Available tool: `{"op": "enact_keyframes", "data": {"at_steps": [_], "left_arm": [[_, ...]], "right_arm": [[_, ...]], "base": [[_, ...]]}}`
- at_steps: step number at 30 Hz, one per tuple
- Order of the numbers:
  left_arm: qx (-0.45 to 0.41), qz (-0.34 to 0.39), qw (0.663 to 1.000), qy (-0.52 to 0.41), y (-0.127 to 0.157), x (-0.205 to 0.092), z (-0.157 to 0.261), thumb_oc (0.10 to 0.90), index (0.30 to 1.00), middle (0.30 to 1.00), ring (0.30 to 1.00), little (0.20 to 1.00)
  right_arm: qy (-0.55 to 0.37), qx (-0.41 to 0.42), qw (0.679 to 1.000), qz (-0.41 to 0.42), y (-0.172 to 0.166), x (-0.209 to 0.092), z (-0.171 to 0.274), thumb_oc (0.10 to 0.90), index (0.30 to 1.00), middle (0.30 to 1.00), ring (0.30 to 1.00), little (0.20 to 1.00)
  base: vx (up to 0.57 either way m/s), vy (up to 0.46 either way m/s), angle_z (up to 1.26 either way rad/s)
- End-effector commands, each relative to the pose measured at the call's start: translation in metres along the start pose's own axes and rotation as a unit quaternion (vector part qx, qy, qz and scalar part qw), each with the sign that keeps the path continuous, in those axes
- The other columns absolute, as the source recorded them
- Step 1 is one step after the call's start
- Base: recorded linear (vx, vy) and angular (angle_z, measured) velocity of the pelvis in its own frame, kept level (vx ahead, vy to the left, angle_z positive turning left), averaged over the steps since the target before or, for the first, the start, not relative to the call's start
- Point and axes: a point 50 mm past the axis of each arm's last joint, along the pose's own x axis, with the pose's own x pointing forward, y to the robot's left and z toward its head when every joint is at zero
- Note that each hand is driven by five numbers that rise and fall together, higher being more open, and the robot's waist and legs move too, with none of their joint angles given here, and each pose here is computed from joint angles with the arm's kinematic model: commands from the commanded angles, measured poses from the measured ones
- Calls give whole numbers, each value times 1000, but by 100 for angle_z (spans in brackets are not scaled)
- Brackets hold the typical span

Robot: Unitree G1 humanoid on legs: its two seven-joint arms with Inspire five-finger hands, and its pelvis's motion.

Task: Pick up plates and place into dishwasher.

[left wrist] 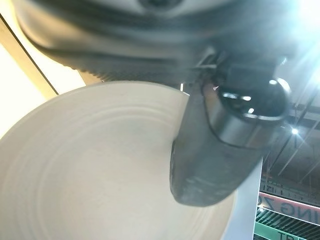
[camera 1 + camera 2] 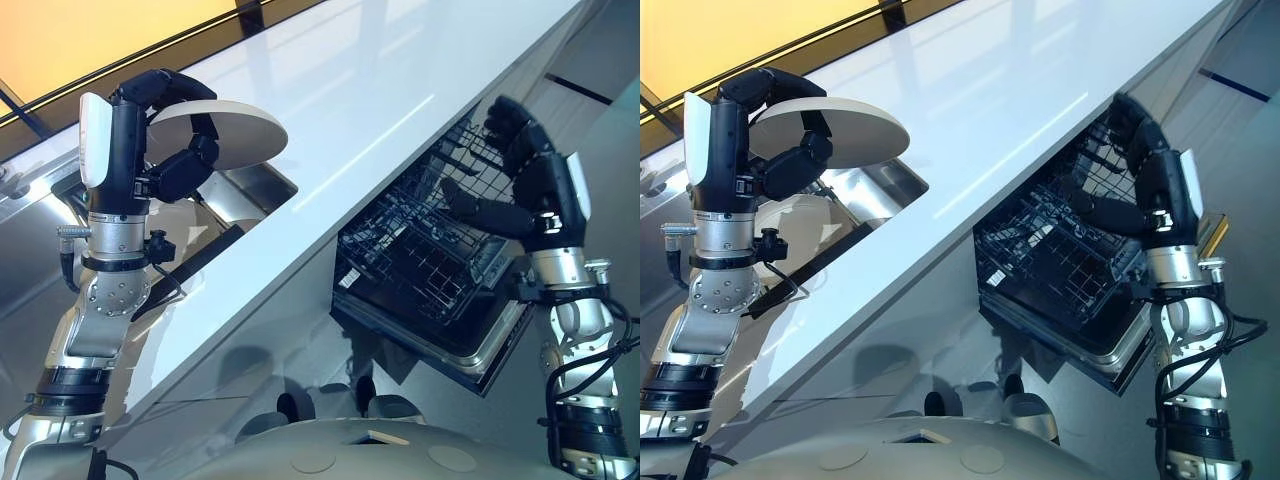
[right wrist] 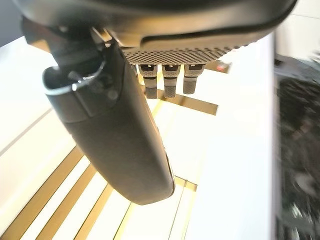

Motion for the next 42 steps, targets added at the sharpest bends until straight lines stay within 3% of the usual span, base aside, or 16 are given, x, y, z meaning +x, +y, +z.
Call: {"op": "enact_keyframes", "data": {"at_steps": [1, 5, 13, 28, 40, 41, 42], "left_arm": [[2, 103, 992, -71, 24, 40, 16, 100, 300, 300, 300, 200], [-16, 102, 993, -63, 15, 46, 15, 100, 300, 300, 300, 200], [-60, 97, 990, -85, -3, 57, 28, 100, 300, 300, 300, 200], [-132, 50, 983, -119, -44, 81, 60, 100, 300, 300, 300, 200], [-179, -12, 974, -142, -67, 81, 79, 100, 300, 300, 300, 200], [-180, -14, 973, -145, -68, 80, 80, 100, 300, 300, 300, 200], [-181, -15, 973, -146, -69, 79, 81, 100, 300, 300, 300, 200]], "right_arm": [[-211, -49, 976, -6, -17, 29, 71, 800, 900, 900, 900, 900], [-257, -25, 966, 35, -7, 40, 87, 800, 900, 900, 900, 900], [-259, 67, 952, 148, 27, 62, 96, 800, 900, 900, 900, 900], [-225, 211, 938, 160, 77, 96, 100, 800, 900, 900, 900, 900], [-121, 277, 938, 171, 111, 104, 75, 800, 900, 900, 900, 900], [-109, 276, 940, 168, 113, 104, 72, 322, 491, 491, 491, 422], [-96, 274, 942, 167, 115, 104, 68, 100, 300, 300, 300, 200]], "base": [[0, 0, 0], [-8, -11, -2], [7, -13, 5], [19, -12, 3], [38, -6, 3], [52, 4, 1], [0, 0, 0]]}}
